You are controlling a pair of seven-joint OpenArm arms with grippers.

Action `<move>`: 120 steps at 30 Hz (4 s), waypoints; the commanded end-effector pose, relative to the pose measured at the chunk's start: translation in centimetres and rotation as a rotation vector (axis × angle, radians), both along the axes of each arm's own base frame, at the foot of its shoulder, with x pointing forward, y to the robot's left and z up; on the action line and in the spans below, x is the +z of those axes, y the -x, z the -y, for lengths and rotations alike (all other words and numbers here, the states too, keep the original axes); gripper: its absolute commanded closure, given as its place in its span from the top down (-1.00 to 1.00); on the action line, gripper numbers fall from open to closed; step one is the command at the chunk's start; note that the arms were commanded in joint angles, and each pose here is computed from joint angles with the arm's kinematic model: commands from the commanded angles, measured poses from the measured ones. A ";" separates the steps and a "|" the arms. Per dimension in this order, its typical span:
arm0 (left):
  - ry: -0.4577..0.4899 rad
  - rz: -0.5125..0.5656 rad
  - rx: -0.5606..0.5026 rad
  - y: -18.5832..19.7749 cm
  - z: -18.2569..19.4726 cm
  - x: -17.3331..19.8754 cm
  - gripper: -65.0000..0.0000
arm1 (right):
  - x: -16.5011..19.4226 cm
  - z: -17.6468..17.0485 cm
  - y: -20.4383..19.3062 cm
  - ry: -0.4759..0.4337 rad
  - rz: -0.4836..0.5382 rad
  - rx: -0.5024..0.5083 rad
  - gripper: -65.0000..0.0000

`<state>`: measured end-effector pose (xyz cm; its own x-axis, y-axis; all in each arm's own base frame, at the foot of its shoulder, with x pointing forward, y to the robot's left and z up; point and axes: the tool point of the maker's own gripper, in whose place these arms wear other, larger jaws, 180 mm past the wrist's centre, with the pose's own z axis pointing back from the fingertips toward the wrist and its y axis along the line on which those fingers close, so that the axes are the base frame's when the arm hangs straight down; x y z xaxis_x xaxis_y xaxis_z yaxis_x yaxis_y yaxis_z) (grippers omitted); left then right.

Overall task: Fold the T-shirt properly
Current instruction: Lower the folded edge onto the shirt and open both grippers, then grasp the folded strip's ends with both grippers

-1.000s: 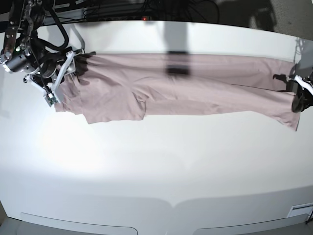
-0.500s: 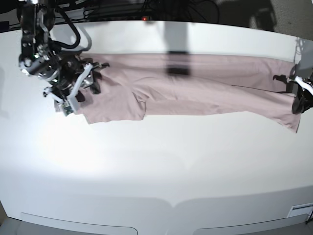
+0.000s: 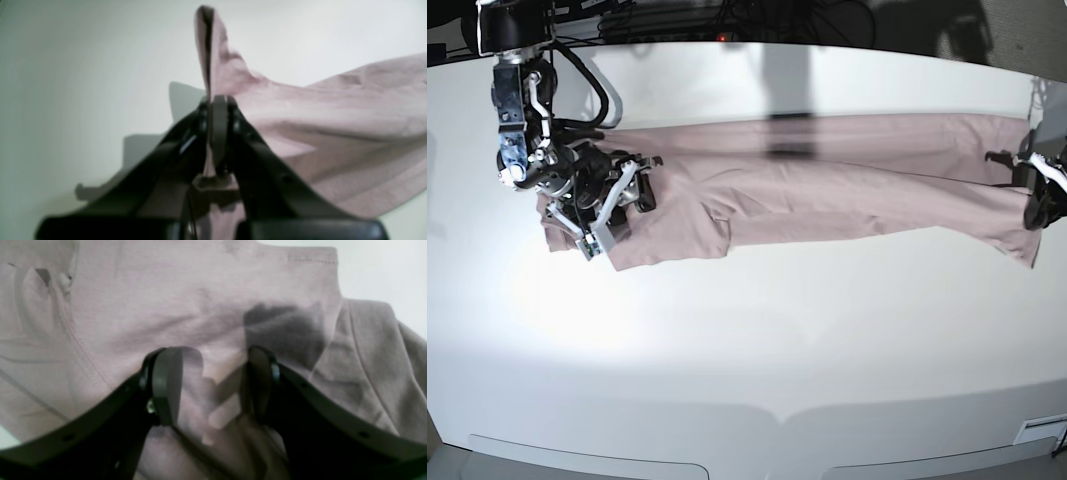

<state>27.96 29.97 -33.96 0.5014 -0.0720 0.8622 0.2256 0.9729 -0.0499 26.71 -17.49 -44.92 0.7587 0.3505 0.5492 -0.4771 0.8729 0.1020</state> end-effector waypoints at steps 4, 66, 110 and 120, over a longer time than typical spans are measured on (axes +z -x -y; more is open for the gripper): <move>-0.006 0.013 -0.008 0.6 -0.4 0.6 -1.00 | -0.6 1.0 0.7 0.054 -0.045 0.009 -0.01; 0.110 -0.161 0.441 5.1 0.5 -10.3 -0.29 | 0.7 -4.7 -1.8 -0.092 0.007 0.000 -0.01; -0.085 -0.207 0.242 -5.0 -1.1 -12.2 -0.34 | 5.0 3.6 -8.0 0.014 0.159 -0.279 -0.01; 0.063 -0.037 0.320 -7.0 -2.2 -8.9 -0.34 | 5.6 3.6 -8.7 0.016 0.164 -0.278 -0.01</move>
